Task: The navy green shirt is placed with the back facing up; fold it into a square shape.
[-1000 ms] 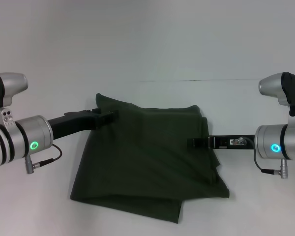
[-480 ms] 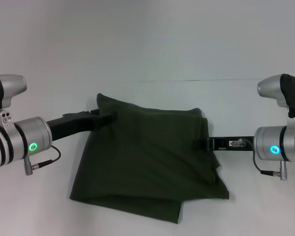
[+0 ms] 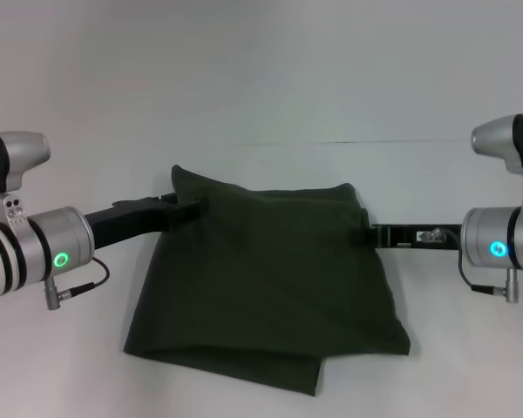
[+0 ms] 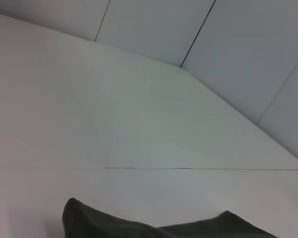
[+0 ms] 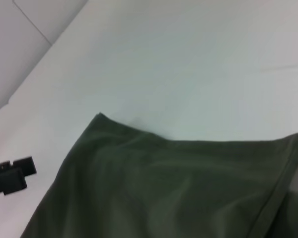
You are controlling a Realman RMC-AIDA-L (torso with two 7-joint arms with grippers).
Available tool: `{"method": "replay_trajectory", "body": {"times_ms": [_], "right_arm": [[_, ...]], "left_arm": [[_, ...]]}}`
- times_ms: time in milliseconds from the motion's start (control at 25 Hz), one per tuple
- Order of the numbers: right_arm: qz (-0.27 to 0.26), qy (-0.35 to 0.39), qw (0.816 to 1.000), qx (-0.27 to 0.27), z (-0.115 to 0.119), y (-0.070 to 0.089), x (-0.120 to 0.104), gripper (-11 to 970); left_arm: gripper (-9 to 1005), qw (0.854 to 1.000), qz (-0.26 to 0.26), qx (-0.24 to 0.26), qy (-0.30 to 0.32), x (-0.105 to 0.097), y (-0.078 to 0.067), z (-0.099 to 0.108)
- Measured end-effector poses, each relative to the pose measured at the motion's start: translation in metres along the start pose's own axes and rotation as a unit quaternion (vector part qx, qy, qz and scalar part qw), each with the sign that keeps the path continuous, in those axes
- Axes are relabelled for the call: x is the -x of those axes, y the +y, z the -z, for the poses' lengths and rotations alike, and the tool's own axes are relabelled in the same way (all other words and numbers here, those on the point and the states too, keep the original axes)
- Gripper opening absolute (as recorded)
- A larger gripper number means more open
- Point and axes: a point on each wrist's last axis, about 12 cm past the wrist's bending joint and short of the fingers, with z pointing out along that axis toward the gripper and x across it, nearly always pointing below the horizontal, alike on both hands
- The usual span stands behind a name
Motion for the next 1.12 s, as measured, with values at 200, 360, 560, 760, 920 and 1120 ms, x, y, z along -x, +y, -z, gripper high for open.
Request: {"method": "replay_trajectory", "body": {"times_ms": [200, 360, 560, 760, 920, 1120], "right_arm": [[0.005, -0.007, 1.0, -0.003, 0.002, -0.001, 0.005, 33], [0.003, -0.008, 1.0, -0.013, 0.004, -0.005, 0.004, 37], [0.002, -0.003, 1.0, -0.016, 0.006, -0.009, -0.003, 41], [0.002, -0.034, 0.999, -0.031, 0.021, -0.021, -0.007, 237], [-0.004, -0.058, 0.998, -0.031, 0.039, -0.031, -0.006, 332], [0.044, -0.088, 0.995, 0.026, 0.061, -0.028, -0.008, 427]], "left_arm": [[627, 1.0, 0.001, -0.001, 0.0, 0.0, -0.001, -0.001], [628, 1.0, 0.003, -0.001, -0.002, 0.0, -0.001, -0.001], [628, 1.0, 0.002, 0.0, -0.002, 0.001, 0.0, 0.0], [627, 1.0, 0.001, 0.003, -0.004, 0.003, 0.002, 0.002], [627, 1.0, 0.001, -0.002, -0.004, 0.003, 0.002, 0.004], [627, 0.999, -0.011, -0.044, 0.007, 0.002, -0.006, 0.007]]}}
